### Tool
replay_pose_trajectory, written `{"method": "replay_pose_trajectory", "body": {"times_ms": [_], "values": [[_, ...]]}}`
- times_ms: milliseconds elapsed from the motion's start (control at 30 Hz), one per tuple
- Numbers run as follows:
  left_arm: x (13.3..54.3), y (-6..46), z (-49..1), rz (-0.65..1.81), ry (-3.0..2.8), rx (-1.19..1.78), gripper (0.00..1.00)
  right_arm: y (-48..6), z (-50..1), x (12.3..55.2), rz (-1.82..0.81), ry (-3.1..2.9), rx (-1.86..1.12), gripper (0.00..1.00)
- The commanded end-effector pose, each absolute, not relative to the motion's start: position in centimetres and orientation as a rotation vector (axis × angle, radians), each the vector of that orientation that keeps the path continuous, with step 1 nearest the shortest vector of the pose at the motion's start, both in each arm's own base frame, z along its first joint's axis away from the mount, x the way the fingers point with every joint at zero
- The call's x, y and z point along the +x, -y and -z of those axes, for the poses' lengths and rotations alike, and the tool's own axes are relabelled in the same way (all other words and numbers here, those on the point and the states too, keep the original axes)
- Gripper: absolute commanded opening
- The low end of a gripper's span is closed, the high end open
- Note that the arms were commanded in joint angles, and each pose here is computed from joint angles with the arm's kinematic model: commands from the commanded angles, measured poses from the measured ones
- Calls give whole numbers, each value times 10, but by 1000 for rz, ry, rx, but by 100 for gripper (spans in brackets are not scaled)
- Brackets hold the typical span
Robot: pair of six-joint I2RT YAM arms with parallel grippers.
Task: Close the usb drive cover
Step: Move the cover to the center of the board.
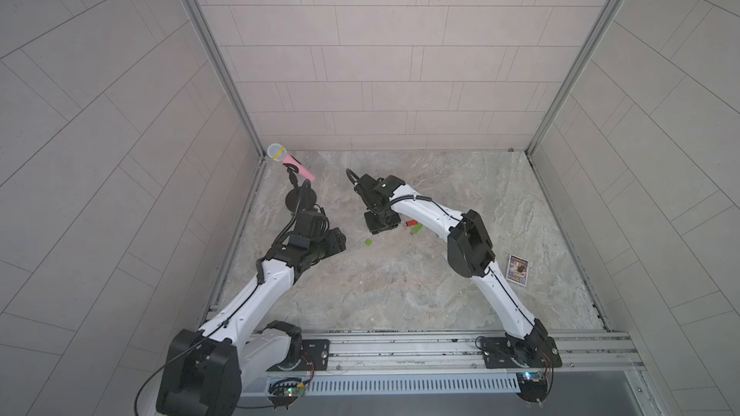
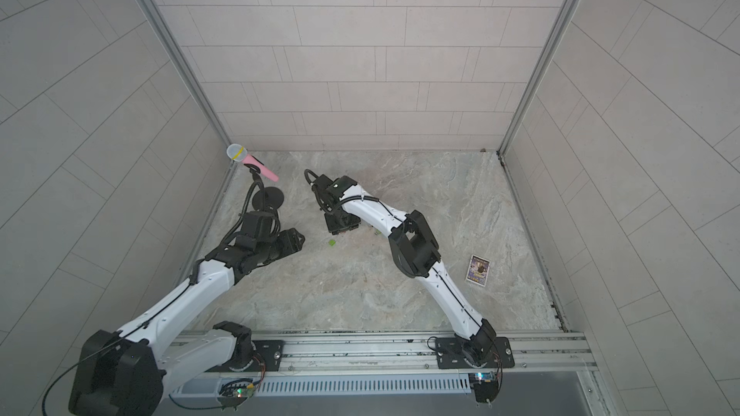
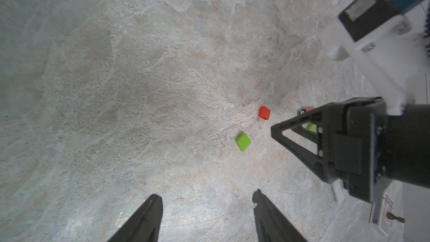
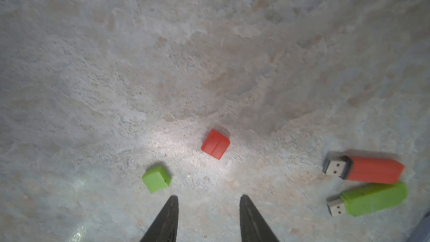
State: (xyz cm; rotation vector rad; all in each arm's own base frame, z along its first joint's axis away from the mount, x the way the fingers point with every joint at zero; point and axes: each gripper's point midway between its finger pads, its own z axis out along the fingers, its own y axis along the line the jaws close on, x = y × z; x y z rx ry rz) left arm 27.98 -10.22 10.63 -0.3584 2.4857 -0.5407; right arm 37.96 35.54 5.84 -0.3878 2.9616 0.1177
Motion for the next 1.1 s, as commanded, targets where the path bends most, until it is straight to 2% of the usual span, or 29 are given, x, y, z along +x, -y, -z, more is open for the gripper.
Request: {"method": "replay_pose_trajectory", "body": {"times_ms": [0,567,1067], "values": [[282,99,-116,527,-2460,-343,69,-339,-65,383,-13,-2979,-233,46],[285,101,-111,574,-2453,-364,69,-354,-39,395,-84,-2994,-55,48],[285,101,-109,591,-2458,-376,69,-352,-20,397,11,-2982,-72,39]]}}
